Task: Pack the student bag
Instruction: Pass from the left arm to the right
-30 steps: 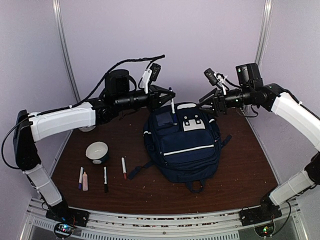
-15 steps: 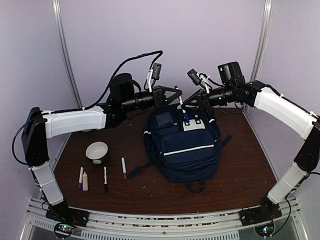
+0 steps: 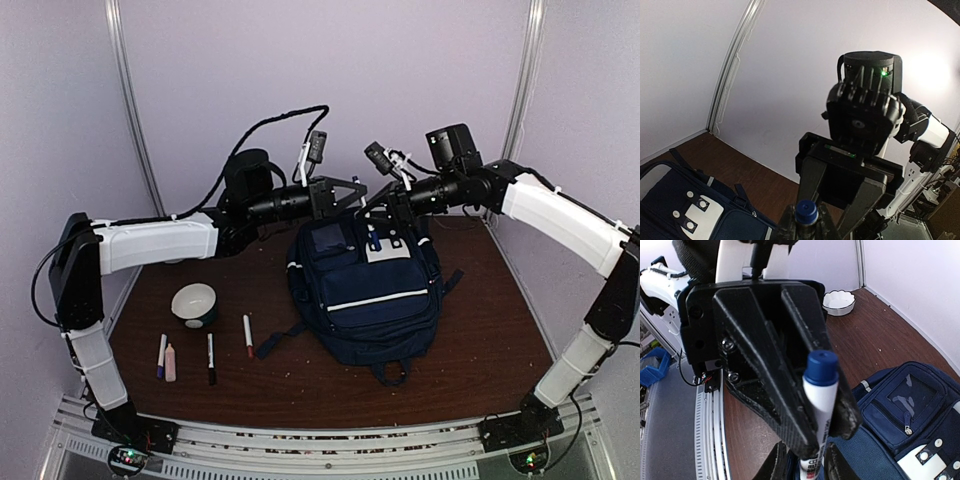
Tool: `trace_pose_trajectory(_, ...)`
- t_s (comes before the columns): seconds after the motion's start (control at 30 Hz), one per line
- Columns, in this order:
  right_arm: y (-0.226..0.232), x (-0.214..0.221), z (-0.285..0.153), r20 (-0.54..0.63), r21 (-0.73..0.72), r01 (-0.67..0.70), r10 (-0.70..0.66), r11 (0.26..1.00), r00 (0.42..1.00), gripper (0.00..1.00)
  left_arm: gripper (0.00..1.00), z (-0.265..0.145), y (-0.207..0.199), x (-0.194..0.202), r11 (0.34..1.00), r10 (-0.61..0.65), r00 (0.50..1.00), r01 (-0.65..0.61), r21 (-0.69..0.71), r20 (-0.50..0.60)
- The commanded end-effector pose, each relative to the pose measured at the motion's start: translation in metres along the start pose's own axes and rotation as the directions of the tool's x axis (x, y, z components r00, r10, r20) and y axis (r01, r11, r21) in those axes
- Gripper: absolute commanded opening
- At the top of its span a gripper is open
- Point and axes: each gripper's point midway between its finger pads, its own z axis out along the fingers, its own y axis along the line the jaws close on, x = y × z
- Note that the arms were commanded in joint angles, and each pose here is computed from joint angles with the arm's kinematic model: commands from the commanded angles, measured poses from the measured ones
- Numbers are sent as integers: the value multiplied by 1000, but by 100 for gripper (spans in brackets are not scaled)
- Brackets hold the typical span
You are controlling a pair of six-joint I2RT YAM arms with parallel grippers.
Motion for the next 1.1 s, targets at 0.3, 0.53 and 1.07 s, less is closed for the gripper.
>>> trace_pose_trajectory(0.3, 1, -8, -1, -1, 18, 9, -9, 1000, 1000, 36, 3, 3, -8, -12, 999, 28, 999, -29, 36, 27)
trace_pose_trajectory(0.53, 5, -16, -12, 14, 40, 48, -49, 998, 999, 33, 2, 3, -4, -7, 999, 32, 999, -32, 20, 9)
trace_pose_trajectory(1.07, 1, -9, -9, 0, 32, 16, -16, 999, 1000, 0, 40, 2, 4, 0, 998, 46, 997, -49, -41, -57)
